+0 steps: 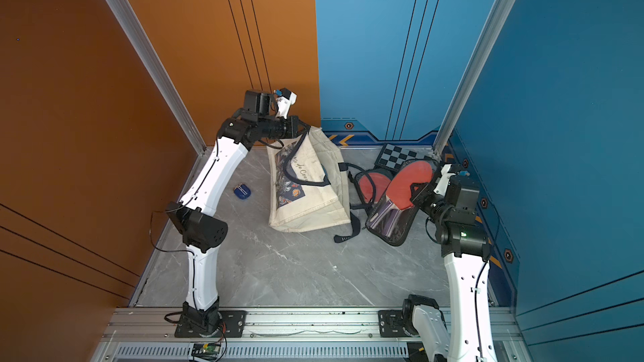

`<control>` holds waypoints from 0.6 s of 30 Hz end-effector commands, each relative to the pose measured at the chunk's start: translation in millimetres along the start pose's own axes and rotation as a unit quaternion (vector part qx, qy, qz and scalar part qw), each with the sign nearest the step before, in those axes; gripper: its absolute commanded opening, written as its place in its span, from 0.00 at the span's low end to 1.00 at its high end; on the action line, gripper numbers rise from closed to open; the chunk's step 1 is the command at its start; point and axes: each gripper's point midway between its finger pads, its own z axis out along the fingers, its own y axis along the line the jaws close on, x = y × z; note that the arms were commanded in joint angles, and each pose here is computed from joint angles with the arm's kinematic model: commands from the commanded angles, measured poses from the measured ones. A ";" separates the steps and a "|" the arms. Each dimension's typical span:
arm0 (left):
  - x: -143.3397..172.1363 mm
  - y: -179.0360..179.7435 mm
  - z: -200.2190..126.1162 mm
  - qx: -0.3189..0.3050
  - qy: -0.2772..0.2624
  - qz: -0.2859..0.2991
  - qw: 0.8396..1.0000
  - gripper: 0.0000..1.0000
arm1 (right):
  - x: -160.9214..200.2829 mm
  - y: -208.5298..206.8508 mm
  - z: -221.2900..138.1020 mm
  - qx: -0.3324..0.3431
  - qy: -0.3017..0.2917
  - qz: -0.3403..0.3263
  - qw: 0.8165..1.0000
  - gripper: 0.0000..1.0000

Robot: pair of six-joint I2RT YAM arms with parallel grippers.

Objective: Remove the ping pong set from the canvas bag
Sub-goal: Place the ping pong set at the center of the board.

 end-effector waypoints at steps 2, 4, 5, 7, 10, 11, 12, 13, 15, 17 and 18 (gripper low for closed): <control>-39.1 -26.6 -26.1 0.026 -0.068 0.032 0.997 0.00 | -7.0 -37.8 -4.9 0.061 -0.044 0.051 0.996 0.03; -40.1 -27.5 -26.9 0.027 -0.069 0.032 0.997 0.00 | -2.4 -59.4 -4.1 0.091 -0.053 0.079 0.991 0.03; -40.7 -28.7 -27.5 0.027 -0.070 0.032 0.997 0.00 | 0.6 -68.8 -3.9 0.105 -0.057 0.086 0.989 0.03; -41.3 -29.6 -28.0 0.029 -0.071 0.032 0.997 0.00 | 8.2 -84.6 -2.3 0.130 -0.060 0.098 0.985 0.03; -43.0 -30.5 -28.7 0.032 -0.072 0.030 0.996 0.00 | 22.2 -106.3 1.9 0.154 -0.058 0.125 0.978 0.03; -43.3 -30.7 -28.8 0.032 -0.073 0.030 0.996 0.00 | 27.2 -114.2 3.1 0.164 -0.059 0.131 0.976 0.03; -44.0 -30.7 -29.1 0.033 -0.074 0.029 0.996 0.00 | 31.9 -123.4 3.5 0.179 -0.061 0.138 0.972 0.03; -44.0 -31.2 -28.2 0.036 -0.074 0.028 0.996 0.00 | 36.1 -132.2 3.8 0.192 -0.063 0.145 0.969 0.03; -43.4 -32.5 -26.9 0.041 -0.073 0.027 0.996 0.00 | 45.5 -146.8 6.2 0.205 -0.066 0.160 0.963 0.03; -42.1 -31.9 -24.8 0.043 -0.071 0.025 0.996 0.00 | 54.4 -158.3 9.4 0.216 -0.069 0.169 0.959 0.02; -42.6 -33.1 -25.4 0.045 -0.072 0.025 0.996 0.00 | 59.0 -163.8 11.7 0.219 -0.071 0.176 0.957 0.02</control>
